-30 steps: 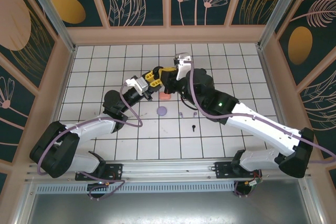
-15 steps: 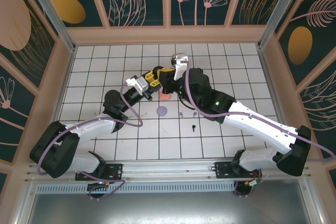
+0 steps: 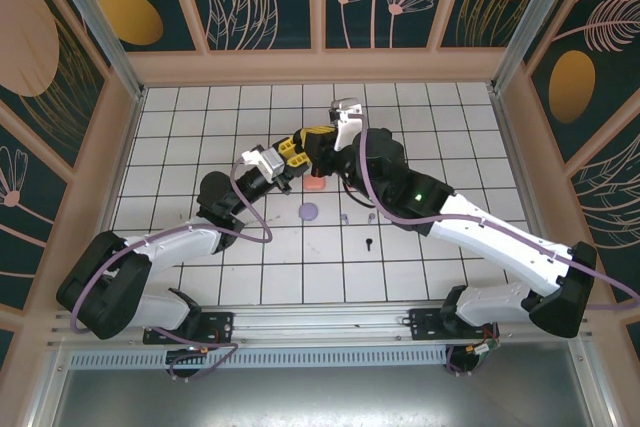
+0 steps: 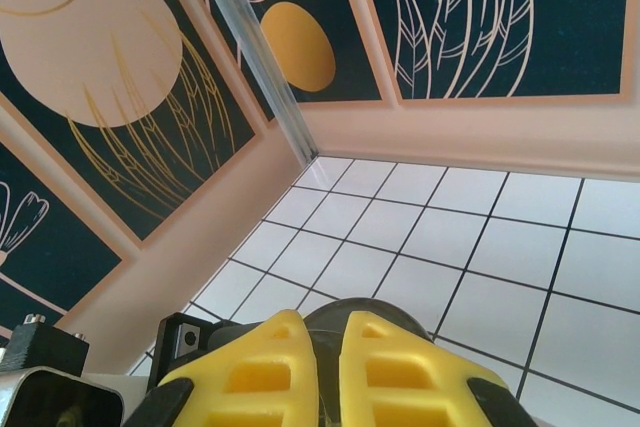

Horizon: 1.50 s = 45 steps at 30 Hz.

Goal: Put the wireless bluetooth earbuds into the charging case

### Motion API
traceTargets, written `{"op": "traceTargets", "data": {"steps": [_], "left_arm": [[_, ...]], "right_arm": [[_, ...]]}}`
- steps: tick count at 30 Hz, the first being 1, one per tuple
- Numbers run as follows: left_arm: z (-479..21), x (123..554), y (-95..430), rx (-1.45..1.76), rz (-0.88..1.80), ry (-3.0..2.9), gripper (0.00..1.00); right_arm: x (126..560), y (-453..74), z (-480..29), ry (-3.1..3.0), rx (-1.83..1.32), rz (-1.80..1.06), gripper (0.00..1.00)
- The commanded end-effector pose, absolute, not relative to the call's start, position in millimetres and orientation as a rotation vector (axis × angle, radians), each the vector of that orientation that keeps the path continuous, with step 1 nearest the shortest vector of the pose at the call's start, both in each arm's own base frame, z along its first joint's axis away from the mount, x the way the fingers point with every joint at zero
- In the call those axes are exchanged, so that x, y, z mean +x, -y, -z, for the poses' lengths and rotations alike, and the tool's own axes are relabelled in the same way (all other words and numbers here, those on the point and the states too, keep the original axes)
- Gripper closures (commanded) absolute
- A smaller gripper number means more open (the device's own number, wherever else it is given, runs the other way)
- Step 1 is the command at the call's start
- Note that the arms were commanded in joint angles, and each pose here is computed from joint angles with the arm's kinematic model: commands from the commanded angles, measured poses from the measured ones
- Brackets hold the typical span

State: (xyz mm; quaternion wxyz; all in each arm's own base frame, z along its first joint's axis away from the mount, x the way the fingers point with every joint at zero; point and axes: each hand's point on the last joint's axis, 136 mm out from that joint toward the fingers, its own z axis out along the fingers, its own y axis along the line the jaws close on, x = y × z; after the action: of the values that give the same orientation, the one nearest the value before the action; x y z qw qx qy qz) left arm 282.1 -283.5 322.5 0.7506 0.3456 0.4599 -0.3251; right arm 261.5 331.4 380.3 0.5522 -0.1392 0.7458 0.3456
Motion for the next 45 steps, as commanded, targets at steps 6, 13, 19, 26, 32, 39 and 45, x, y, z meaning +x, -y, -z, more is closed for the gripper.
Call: {"op": "traceTargets", "data": {"steps": [6, 13, 19, 26, 32, 39, 45], "left_arm": [[-329.4, 276.2, 285.9, 0.772, 0.715, -0.973, 1.0], [-333.3, 275.0, 285.1, 0.77, 0.716, -0.965, 1.0], [-336.3, 274.0, 284.1, 0.768, 0.712, -0.959, 1.0], [-338.1, 274.9, 283.5, 0.766, 0.701, -0.961, 1.0], [-340.0, 276.1, 283.7, 0.765, 0.701, -0.964, 1.0], [-341.2, 277.3, 285.3, 0.766, 0.705, -0.967, 1.0], [-339.5, 278.8, 286.3, 0.765, 0.71, -0.977, 1.0]], "right_arm": [[266.3, -335.5, -394.4, -1.722, -0.315, -0.818, 0.9], [269.3, -336.7, -383.4, -1.748, -0.319, -0.806, 0.9], [271.1, -334.3, -376.3, -1.766, -0.318, -0.79, 0.91], [269.6, -332.2, -364.4, -1.804, -0.344, -0.759, 0.92], [268.7, -335.1, -351.5, -1.846, -0.385, -0.733, 0.92], [264.6, -348.4, -335.7, -1.892, -0.477, -0.702, 0.94], [259.5, -368.3, -320.5, -1.932, -0.558, -0.666, 0.92]]}}
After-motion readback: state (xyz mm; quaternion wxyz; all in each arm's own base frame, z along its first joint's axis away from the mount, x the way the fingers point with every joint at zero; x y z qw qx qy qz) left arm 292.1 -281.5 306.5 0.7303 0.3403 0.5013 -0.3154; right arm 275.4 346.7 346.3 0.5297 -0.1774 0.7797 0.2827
